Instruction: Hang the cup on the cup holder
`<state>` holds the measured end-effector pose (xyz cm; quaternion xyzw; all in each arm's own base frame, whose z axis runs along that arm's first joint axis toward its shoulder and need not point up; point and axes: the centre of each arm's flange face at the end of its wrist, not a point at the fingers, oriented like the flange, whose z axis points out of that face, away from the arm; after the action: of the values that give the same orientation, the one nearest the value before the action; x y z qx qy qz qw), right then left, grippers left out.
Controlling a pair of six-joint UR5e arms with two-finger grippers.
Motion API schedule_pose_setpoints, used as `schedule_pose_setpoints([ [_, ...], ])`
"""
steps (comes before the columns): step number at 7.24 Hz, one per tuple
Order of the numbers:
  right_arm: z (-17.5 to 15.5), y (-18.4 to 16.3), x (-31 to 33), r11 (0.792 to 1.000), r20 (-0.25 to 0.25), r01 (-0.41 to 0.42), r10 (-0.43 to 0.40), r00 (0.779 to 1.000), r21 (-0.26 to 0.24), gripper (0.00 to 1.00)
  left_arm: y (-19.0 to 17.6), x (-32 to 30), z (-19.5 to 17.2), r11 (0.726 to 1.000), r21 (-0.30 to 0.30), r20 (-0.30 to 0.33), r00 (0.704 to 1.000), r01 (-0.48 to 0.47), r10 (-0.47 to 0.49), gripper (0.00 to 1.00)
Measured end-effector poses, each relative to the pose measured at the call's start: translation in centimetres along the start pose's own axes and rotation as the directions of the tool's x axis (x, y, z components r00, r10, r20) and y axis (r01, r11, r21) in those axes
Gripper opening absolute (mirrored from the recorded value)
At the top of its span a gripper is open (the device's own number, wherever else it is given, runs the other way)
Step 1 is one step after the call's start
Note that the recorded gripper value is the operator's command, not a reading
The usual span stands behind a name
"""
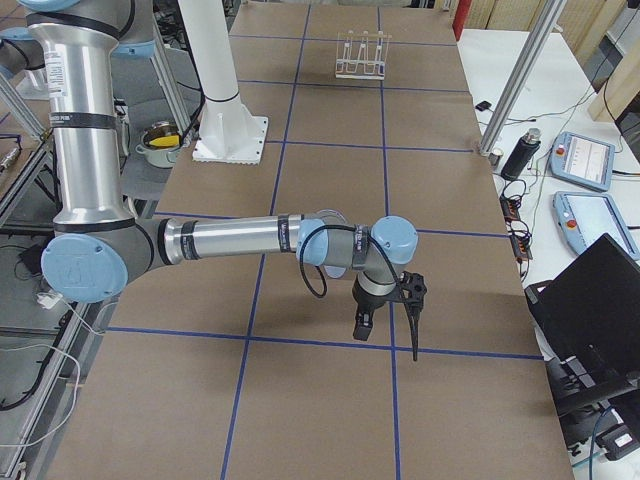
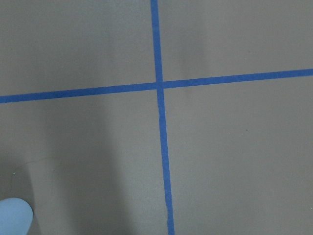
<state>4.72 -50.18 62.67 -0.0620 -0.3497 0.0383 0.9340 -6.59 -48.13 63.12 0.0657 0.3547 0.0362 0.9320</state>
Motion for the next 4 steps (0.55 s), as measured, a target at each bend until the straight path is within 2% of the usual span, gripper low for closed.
schedule_pose_setpoints([
  [4, -0.80, 0.14, -0.33, 1.000, 0.004, 0.009, -0.009, 1.000, 0.017, 1.00, -0.03, 0.11, -0.09, 1.000, 0.002, -0.001, 1.000, -0.004, 0.004, 0.99],
])
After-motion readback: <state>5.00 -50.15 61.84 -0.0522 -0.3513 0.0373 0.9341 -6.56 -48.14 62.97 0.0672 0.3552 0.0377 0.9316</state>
